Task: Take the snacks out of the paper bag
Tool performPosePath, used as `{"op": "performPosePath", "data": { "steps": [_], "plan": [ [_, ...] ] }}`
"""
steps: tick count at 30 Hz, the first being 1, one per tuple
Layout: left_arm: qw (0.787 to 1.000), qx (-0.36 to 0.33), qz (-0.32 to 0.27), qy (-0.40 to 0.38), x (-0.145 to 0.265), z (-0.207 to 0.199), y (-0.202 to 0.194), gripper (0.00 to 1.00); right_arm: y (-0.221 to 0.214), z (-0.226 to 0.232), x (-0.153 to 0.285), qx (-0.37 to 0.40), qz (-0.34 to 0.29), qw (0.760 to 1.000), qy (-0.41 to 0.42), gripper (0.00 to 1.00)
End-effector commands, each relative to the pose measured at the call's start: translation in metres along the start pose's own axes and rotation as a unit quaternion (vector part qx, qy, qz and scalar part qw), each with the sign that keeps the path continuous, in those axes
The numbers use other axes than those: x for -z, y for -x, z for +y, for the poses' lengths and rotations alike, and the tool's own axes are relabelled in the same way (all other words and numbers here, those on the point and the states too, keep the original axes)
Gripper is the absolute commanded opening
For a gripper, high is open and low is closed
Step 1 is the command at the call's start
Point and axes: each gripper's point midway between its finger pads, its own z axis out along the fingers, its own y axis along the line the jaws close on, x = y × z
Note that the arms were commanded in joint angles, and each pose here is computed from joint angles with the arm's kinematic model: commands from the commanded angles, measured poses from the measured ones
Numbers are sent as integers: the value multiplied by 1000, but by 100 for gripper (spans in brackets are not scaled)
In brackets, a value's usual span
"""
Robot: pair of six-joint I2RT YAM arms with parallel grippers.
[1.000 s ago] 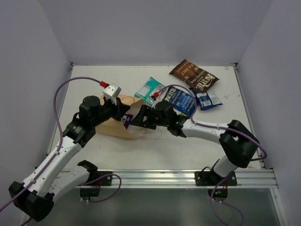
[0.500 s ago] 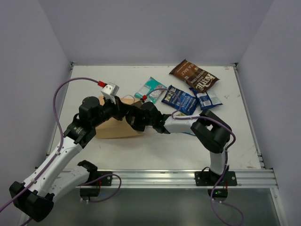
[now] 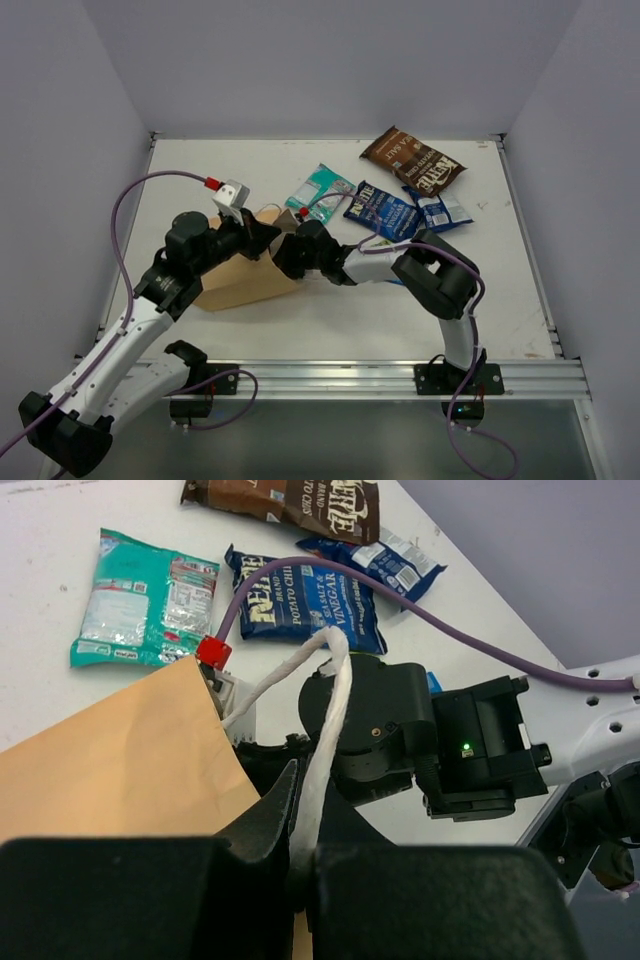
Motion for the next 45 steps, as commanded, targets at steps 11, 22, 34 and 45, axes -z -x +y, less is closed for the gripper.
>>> {"op": "performPosePath", "data": {
  "steps": [11,22,34,45],
  "plan": [
    [997,-60,9,53,11,25,-14,0,40,63,96,109,-90,986,85,0],
    [992,-96,30,80,14,39,-20,0,66,56,153,144,-133,978,77,0],
    [974,-157,55,155,19,73,-21,0,110,79,263,231,-181,956,17,0],
    [955,-261,15,142,41,61,15,0,123,76,232,207,-186,959,45,0]
  ]
}}
